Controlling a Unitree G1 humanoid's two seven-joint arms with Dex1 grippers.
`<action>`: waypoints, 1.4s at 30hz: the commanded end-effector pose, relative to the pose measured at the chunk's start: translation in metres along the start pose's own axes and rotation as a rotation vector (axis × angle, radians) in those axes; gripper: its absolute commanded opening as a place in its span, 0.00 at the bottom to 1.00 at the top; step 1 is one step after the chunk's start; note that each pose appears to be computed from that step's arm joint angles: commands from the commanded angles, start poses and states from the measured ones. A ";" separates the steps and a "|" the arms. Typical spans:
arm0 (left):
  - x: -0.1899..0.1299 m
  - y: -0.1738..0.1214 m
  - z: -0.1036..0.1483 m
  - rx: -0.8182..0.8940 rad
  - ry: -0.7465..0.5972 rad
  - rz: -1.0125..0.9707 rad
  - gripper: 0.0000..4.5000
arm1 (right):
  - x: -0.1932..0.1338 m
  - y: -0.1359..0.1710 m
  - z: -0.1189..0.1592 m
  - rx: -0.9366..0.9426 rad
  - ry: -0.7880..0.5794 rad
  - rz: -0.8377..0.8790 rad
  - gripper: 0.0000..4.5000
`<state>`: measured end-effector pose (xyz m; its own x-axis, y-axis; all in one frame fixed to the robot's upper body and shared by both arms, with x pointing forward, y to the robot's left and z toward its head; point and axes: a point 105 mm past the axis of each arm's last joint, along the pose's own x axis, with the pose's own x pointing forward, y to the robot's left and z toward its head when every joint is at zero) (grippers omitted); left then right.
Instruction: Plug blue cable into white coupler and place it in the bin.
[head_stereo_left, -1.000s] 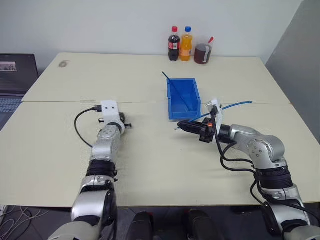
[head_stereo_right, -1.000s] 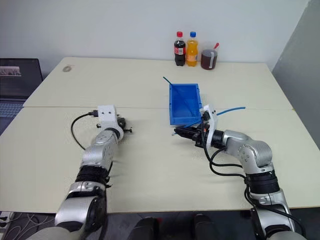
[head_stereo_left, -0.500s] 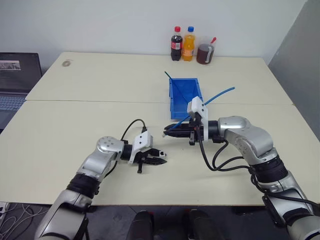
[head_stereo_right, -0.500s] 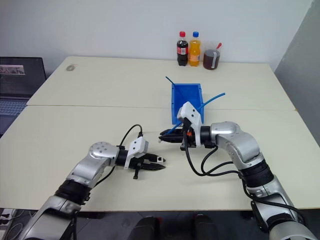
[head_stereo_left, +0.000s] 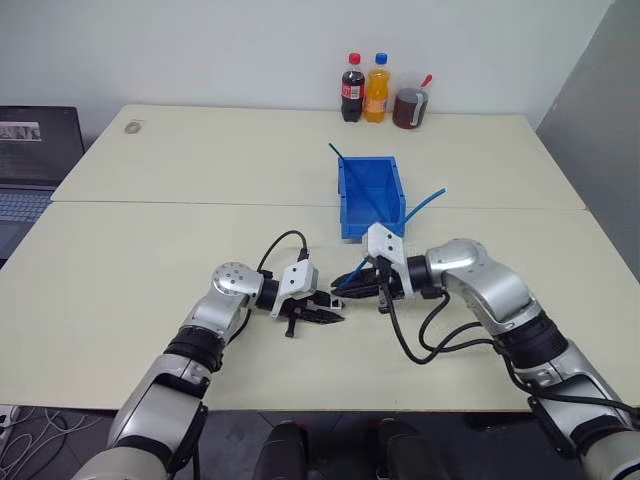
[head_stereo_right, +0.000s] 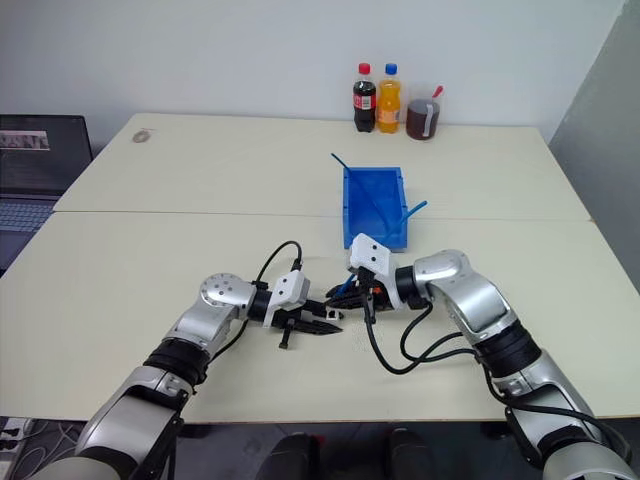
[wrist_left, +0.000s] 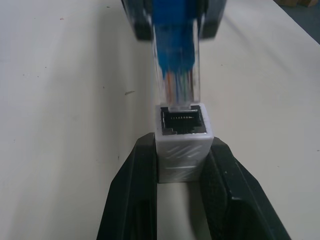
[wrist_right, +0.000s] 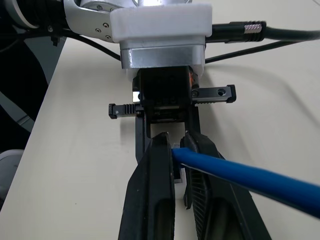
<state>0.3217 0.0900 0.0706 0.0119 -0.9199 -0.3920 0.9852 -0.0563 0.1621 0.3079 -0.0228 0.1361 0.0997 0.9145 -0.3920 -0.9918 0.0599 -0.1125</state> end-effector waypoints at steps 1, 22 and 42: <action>0.005 -0.004 -0.006 -0.016 0.026 -0.025 0.18 | -0.001 -0.001 0.005 -0.069 0.015 0.006 0.03; 0.006 -0.002 -0.004 -0.010 0.024 -0.008 0.18 | 0.009 0.001 -0.015 -0.137 0.133 0.057 0.03; 0.003 0.003 0.002 0.021 0.006 0.059 0.26 | 0.013 -0.003 -0.048 -0.080 0.206 0.050 0.03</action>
<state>0.3223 0.0890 0.0654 0.0422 -0.9105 -0.4114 0.9856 -0.0296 0.1666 0.3124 -0.0192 0.1133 0.0460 0.8453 -0.5323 -0.9646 -0.1009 -0.2435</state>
